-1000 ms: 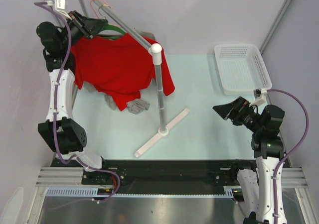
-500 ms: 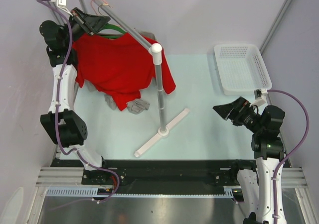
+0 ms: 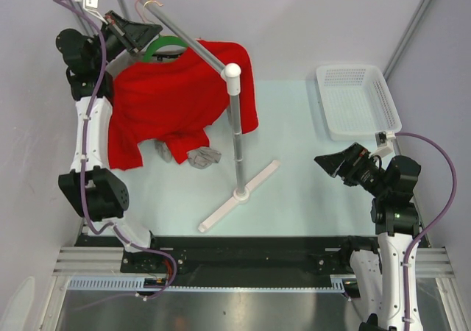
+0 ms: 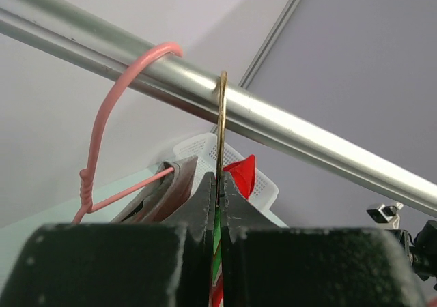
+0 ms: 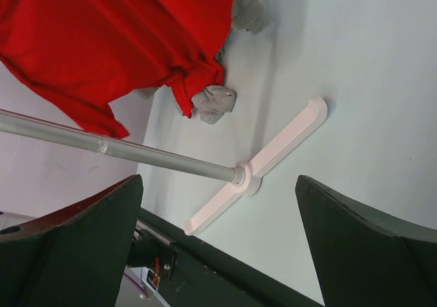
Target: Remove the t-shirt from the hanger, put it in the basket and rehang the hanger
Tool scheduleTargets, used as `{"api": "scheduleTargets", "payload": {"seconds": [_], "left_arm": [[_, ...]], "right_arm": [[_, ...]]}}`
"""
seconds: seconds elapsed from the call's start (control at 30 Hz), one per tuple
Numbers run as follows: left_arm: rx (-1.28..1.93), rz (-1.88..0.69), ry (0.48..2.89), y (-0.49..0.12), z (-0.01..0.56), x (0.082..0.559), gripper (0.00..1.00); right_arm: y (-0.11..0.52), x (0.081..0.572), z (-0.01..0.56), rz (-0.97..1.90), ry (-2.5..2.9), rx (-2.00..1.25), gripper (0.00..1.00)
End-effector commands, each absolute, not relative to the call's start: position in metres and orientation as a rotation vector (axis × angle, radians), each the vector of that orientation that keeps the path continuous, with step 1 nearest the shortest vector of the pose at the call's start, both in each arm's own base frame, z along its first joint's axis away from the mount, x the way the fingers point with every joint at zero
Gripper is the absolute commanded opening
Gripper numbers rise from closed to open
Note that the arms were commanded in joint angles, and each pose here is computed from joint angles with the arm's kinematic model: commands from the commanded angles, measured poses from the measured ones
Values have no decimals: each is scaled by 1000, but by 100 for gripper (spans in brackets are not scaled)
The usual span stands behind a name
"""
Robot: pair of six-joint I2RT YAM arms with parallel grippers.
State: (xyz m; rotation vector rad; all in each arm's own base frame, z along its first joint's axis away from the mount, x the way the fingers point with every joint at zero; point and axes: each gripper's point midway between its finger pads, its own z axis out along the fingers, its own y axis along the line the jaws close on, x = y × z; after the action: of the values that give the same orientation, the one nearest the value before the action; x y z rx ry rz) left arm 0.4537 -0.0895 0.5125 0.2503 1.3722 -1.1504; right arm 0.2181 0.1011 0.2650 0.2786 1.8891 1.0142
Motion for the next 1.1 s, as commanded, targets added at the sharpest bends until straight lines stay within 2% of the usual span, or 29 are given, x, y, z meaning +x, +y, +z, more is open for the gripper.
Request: {"api": "scheduleTargets", "payload": {"seconds": [0.0,0.33,0.47,0.6,0.63,0.7,0.73,0.77,0.83,1.07], "left_arm": [[307,-1051,1274,-95,564,414,0],[269,-940,1244,-87,590,395,0],[220,-891,1273,-81,583,393,0],[170,-829,1319,-76,567,380,0],[175,-803,1302,-76,573,364,0],[126,-791,1350,-72,551,362,0],[125,-786,1328,-74,556,344,0],[91,-806,1370,-74,532,348,0],[102,-836,1313,-80,536,324,0],[77,-940,1428,-97,461,310,0]], "right_arm": [[103,216,287,1014,1833,229,100],[103,216,288,1014,1829,230,100],[102,217,286,1010,1833,236,100],[101,217,284,1003,1837,240,100],[101,217,284,1004,1839,240,99],[101,218,282,1001,1842,244,100],[101,218,281,1001,1845,244,100],[101,219,281,1000,1844,243,100],[101,218,282,991,1843,221,100],[102,223,284,913,1861,128,100]]}}
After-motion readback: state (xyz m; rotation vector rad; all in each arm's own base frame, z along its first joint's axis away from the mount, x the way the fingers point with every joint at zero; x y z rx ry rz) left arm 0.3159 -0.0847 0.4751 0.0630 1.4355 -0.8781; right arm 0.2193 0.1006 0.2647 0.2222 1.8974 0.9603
